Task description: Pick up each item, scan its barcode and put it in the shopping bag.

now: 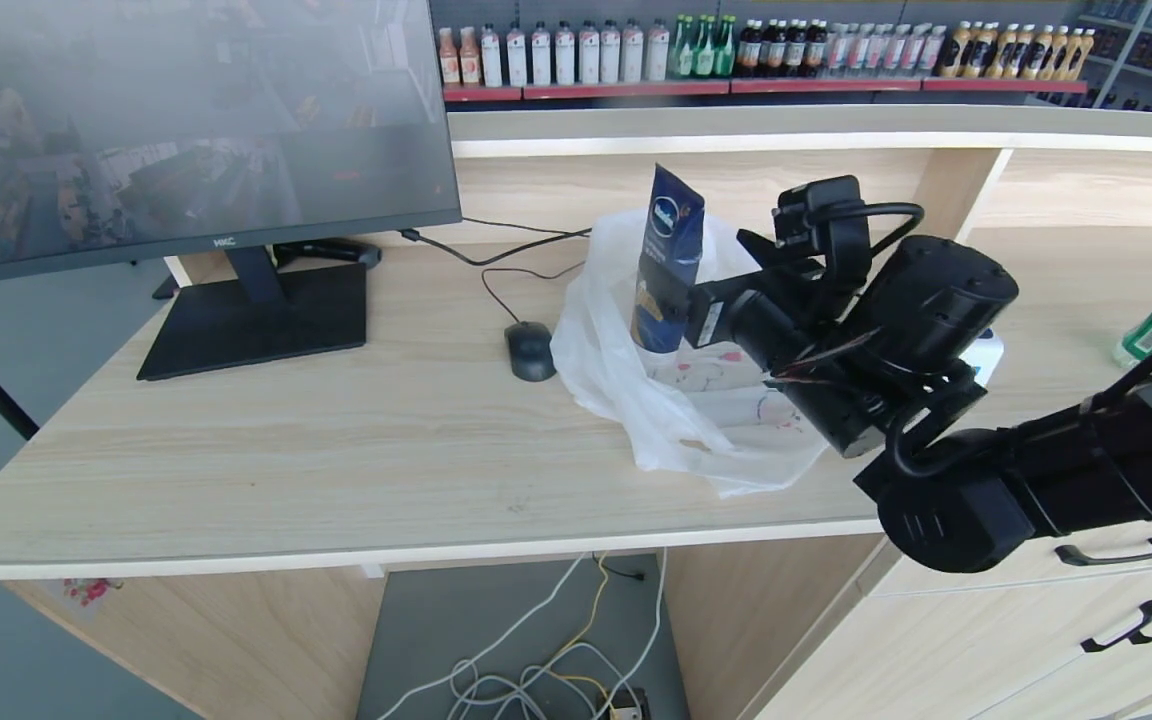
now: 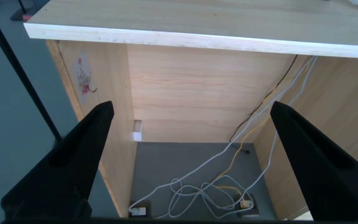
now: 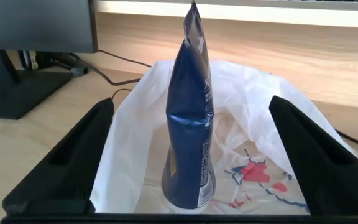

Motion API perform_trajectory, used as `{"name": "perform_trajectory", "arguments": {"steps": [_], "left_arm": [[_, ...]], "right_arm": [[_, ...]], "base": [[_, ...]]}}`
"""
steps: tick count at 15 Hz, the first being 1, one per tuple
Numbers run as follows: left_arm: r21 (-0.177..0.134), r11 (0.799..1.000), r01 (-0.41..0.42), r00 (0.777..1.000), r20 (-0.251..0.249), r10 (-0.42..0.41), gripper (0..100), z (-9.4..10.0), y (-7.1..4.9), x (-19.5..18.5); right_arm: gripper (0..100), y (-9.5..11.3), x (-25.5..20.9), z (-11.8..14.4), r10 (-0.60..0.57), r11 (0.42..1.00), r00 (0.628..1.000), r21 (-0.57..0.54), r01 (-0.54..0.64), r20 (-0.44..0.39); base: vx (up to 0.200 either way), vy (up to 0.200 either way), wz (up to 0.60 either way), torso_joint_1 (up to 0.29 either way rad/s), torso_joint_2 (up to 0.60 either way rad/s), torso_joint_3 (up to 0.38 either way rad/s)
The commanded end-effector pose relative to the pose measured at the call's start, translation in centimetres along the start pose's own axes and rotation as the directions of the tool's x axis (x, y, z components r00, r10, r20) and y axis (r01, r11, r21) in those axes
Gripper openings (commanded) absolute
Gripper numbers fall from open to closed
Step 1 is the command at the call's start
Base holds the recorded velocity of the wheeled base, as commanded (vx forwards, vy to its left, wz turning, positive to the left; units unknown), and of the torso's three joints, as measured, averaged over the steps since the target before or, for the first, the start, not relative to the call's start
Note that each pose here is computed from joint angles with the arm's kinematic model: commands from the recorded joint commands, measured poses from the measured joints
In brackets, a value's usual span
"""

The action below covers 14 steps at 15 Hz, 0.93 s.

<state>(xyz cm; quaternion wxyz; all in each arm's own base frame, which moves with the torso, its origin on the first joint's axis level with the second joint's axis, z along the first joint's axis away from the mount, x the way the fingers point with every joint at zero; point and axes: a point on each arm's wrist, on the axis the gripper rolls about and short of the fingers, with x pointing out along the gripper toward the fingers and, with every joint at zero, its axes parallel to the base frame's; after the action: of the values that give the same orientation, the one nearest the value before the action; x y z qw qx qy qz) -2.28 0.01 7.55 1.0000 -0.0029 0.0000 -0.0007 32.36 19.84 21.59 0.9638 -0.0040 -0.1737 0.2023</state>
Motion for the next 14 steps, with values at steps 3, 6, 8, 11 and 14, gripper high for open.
{"name": "perform_trajectory", "arguments": {"steps": [3, 6, 8, 11, 14], "left_arm": [[0.0, 1.0, 0.0, 1.0, 0.0, 0.0, 100, 0.0, 0.0, 0.0], [0.0, 1.0, 0.0, 1.0, -0.002, 0.0, 100, 0.0, 0.0, 0.0], [0.001, 1.0, 0.0, 1.0, 0.0, 0.0, 100, 0.0, 0.0, 0.0], [0.001, 1.0, 0.0, 1.0, 0.0, 0.0, 100, 0.0, 0.0, 0.0], [-0.002, 1.0, 0.0, 1.0, -0.002, 0.0, 100, 0.0, 0.0, 0.0]], "right_arm": [[100, -0.3, -3.4, 0.8, 0.011, 1.0, 1.0, 0.01, -0.011, 0.002], [100, 0.0, -5.6, 0.8, 0.127, 0.992, 0.991, 0.014, -0.128, 0.048], [100, 1.0, -7.5, 0.1, 0.236, 0.971, 0.97, 0.017, -0.237, 0.062], [100, 0.7, -9.0, 0.0, 0.227, 0.974, 0.973, 0.018, -0.228, 0.027], [100, 0.6, -8.7, 0.0, 0.142, 0.99, 0.99, 0.022, -0.142, 0.018]], "base": [[0.0, 0.0, 0.0, 0.0, 0.0, 0.0], [0.0, 0.0, 0.0, 0.0, 0.0, 0.0], [0.0, 0.0, 0.0, 0.0, 0.0, 0.0], [0.0, 0.0, 0.0, 0.0, 0.0, 0.0], [0.0, 0.0, 0.0, 0.0, 0.0, 0.0]]}}
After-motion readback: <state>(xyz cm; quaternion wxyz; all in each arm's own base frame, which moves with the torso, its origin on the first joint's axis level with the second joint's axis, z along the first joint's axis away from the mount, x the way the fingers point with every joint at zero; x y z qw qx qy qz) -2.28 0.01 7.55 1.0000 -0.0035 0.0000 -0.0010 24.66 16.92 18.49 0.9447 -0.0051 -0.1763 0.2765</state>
